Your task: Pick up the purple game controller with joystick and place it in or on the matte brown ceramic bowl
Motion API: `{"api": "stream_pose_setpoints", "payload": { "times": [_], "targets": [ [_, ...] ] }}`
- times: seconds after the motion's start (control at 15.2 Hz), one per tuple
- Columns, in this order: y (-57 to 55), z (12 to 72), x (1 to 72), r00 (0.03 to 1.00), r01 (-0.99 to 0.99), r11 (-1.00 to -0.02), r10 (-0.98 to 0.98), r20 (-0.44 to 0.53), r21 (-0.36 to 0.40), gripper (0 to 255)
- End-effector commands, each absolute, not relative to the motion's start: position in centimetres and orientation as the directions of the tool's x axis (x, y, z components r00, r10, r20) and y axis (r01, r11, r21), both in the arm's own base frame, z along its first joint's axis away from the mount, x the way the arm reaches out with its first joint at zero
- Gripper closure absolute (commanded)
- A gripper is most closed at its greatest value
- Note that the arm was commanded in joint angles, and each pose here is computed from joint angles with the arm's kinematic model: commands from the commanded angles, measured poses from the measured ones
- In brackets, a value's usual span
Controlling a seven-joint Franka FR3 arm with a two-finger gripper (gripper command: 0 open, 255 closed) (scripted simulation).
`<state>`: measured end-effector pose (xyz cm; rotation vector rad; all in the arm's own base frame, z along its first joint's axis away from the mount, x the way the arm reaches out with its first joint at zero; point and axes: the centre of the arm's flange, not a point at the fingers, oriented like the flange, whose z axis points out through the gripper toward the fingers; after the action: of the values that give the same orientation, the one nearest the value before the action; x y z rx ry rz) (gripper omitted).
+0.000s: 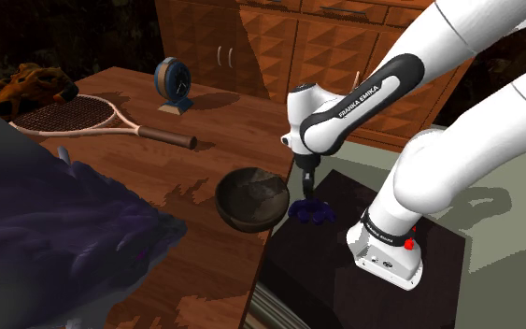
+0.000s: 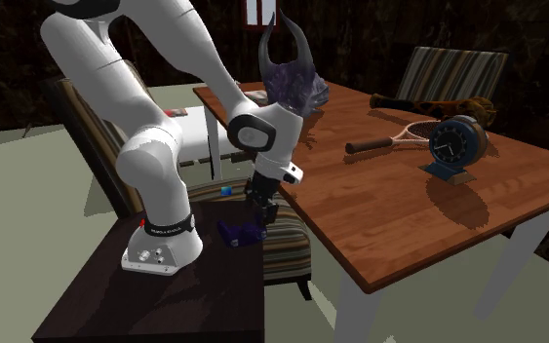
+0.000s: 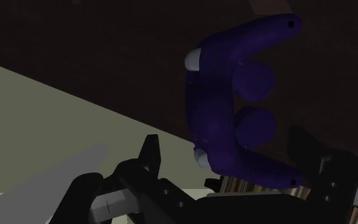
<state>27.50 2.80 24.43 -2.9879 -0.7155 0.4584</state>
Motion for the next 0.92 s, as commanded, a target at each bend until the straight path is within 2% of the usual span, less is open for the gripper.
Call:
{"api": "stream_pose_setpoints", "payload": {
  "times": [0.0, 0.26, 0.79, 0.86],
  "targets": [
    [2.7, 23.2, 27.3, 0.849, 0.437, -0.894, 0.447, -0.281, -0.102, 0],
    [2.6, 20.9, 26.6, 0.849, 0.437, -0.894, 0.447, -0.281, -0.102, 0],
    [2.6, 20.9, 26.6, 0.849, 0.437, -0.894, 0.447, -0.281, -0.102, 0],
    [2.6, 20.9, 26.6, 0.849, 0.437, -0.894, 0.447, -0.281, -0.102, 255]
  ]
}}
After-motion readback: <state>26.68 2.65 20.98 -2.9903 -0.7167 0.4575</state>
